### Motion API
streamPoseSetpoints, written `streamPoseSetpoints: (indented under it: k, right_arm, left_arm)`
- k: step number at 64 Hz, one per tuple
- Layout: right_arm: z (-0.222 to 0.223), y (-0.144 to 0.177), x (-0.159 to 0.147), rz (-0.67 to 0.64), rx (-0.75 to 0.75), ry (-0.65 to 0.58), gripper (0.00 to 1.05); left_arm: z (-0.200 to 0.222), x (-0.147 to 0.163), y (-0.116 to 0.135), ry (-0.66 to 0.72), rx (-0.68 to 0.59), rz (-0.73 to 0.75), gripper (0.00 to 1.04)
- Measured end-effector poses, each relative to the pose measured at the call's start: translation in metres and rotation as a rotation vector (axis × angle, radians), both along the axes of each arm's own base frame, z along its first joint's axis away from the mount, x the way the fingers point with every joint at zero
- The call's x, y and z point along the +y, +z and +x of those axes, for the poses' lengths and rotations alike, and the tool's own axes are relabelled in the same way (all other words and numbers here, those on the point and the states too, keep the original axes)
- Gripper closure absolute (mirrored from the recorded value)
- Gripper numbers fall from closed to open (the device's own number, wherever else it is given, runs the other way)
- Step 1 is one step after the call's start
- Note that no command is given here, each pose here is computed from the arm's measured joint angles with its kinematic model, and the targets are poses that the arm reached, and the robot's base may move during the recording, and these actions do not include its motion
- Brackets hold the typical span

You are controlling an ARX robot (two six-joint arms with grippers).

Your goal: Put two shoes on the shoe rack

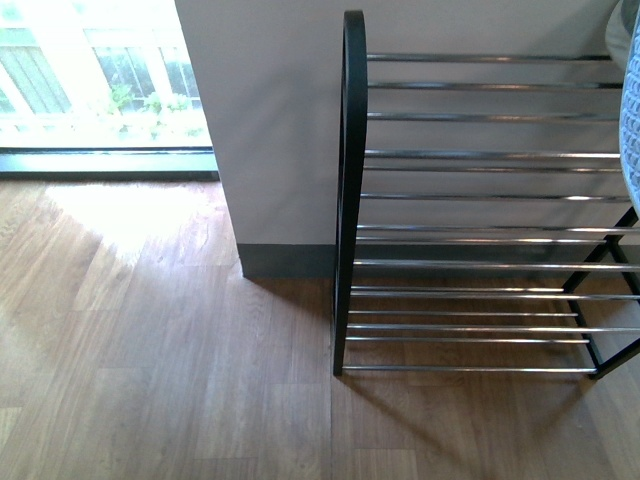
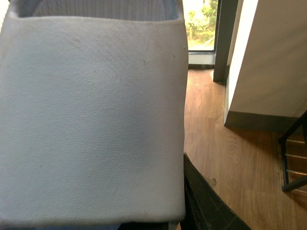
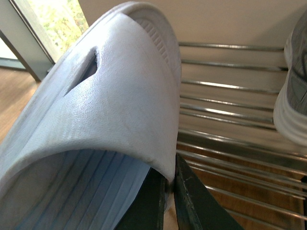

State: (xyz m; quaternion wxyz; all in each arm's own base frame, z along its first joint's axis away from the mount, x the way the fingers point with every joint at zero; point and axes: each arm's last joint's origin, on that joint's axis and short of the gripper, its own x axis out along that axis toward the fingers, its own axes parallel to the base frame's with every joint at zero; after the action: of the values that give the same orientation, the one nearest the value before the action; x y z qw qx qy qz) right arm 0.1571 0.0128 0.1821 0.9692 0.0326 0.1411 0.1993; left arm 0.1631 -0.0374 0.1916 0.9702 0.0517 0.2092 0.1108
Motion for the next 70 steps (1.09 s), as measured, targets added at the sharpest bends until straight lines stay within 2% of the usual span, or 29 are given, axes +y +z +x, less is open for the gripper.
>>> streamPoseSetpoints:
  k: [34,42,52,63,70]
  right_arm:
    - [0.000,0.000,0.000,0.000,-0.002,0.000,1.03]
    - [0.015,0.005,0.006,0.010,-0.093,-0.068,1.03]
    - [0.064,0.002,0.033,-0.145,-0.042,-0.099,1.03]
    - [0.108,-0.013,0.060,-0.350,-0.071,-0.109,1.03]
    - [0.138,-0.026,0.072,-0.478,-0.090,-0.156,1.03]
  left_arm:
    - [0.000,0.000,0.000,0.001,0.000,-0.001,1.03]
    - [0.000,0.000,0.000,0.001,0.000,-0.001,1.03]
    - [0.000,0.000,0.000,0.000,0.000,-0.001,1.03]
    - [0.000,0.000,0.000,0.000,0.000,-0.001,1.03]
    - [0.000,0.000,0.000,0.000,0.000,-0.001,1.03]
